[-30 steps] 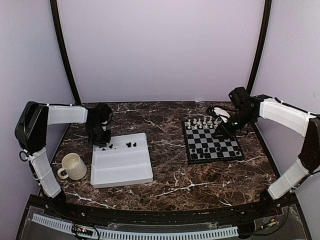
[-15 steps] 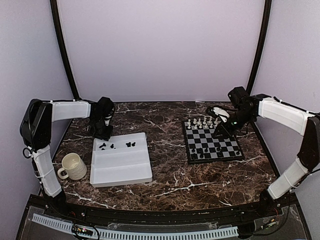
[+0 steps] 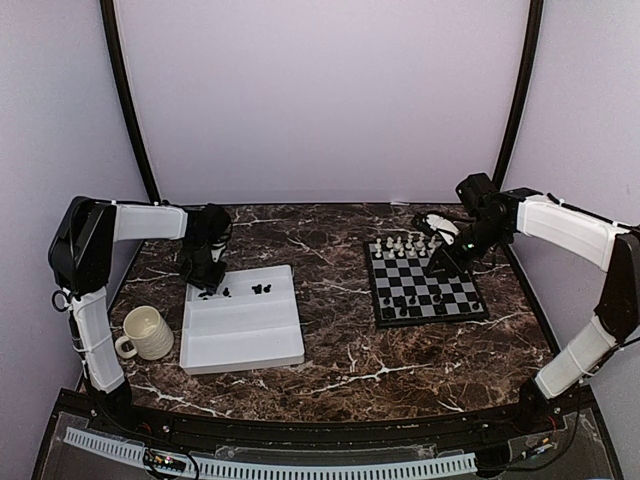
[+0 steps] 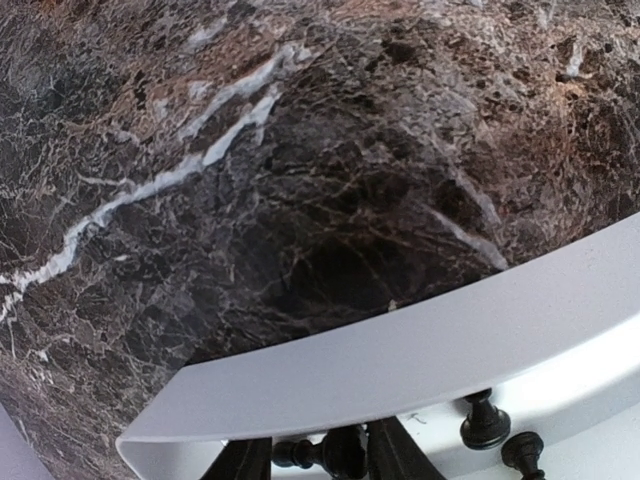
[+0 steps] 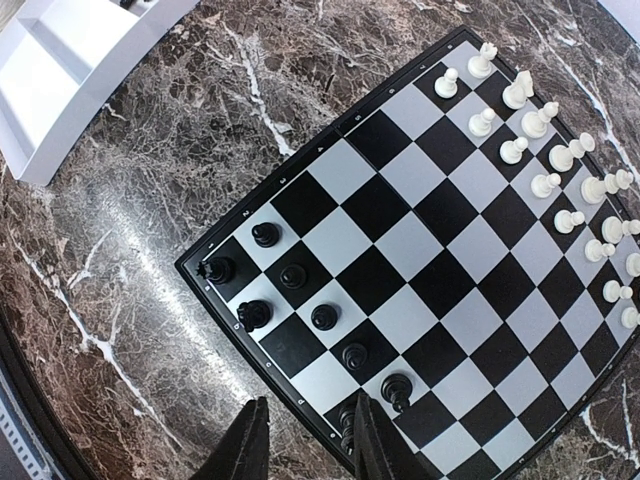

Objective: Set up the chess pieces on the board
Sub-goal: Pick up the bishop from the storage box.

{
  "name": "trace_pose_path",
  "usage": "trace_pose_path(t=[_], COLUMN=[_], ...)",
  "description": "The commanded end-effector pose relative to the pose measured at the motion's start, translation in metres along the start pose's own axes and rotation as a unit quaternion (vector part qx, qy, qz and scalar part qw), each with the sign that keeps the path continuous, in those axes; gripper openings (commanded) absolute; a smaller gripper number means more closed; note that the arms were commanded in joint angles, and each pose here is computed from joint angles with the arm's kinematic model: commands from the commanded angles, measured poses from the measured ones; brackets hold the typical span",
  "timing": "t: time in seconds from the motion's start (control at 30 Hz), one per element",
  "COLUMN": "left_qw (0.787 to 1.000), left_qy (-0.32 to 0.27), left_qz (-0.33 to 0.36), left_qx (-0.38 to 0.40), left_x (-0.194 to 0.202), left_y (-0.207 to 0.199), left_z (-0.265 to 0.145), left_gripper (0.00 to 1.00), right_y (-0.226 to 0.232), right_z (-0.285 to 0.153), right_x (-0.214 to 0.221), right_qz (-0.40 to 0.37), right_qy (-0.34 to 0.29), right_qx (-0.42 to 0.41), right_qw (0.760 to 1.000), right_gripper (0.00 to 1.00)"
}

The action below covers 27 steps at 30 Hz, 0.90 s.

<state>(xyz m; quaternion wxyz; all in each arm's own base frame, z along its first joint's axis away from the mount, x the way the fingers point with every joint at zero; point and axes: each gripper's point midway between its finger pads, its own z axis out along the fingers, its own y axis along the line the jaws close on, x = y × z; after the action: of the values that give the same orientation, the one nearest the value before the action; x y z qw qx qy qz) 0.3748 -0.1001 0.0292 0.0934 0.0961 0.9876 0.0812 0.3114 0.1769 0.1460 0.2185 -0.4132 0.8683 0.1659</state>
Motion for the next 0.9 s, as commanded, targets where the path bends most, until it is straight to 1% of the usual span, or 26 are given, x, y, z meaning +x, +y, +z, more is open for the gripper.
trace_pose_path(t=[0.0, 0.1, 0.2, 0.3, 0.4, 0.5, 0.63, 0.73, 0.87], left_qw=[0.999, 0.999, 0.999, 0.999, 0.998, 0.998, 0.998, 0.998, 0.997], left_qy=[0.028, 0.038, 0.041, 0.043, 0.053, 0.054, 0.054, 0.063, 0.062], left_qz=[0.018, 0.023, 0.029, 0.028, 0.021, 0.020, 0.018, 0.028, 0.041], left_qx=[-0.008, -0.009, -0.005, 0.008, 0.010, 0.008, -0.003, -0.001, 0.000], left_x=[0.015, 0.020, 0.020, 0.020, 0.023, 0.027, 0.032, 0.038, 0.046], left_y=[0.005, 0.003, 0.001, -0.003, -0.003, -0.002, 0.003, 0.002, 0.000], left_z=[0.005, 0.015, 0.019, 0.017, 0.011, 0.006, 0.006, 0.006, 0.006], left_gripper=[0.35, 0.33, 0.28, 0.21, 0.19, 0.21, 0.21, 0.27, 0.31], right_y=[-0.002, -0.002, -0.002, -0.002, -0.002, -0.003, -0.003, -0.003, -0.002], right_z=[-0.001, -0.002, -0.001, -0.001, -0.001, 0.000, 0.003, 0.001, 0.000], right_x=[-0.007, -0.009, -0.007, -0.006, -0.007, -0.007, -0.009, -0.010, -0.010], right_qz=[0.002, 0.002, 0.003, 0.004, 0.004, 0.005, 0.006, 0.005, 0.006], right_qy=[-0.011, -0.012, -0.010, -0.009, -0.009, -0.009, -0.007, -0.008, -0.010], right_qx=[-0.003, -0.004, -0.004, -0.004, -0.003, -0.004, -0.009, -0.009, -0.009], right_qw=[1.000, 1.000, 1.000, 1.000, 1.000, 1.000, 1.000, 1.000, 1.000], right_gripper=[0.31, 0.31, 0.31, 0.31, 0.31, 0.31, 0.31, 0.31, 0.31])
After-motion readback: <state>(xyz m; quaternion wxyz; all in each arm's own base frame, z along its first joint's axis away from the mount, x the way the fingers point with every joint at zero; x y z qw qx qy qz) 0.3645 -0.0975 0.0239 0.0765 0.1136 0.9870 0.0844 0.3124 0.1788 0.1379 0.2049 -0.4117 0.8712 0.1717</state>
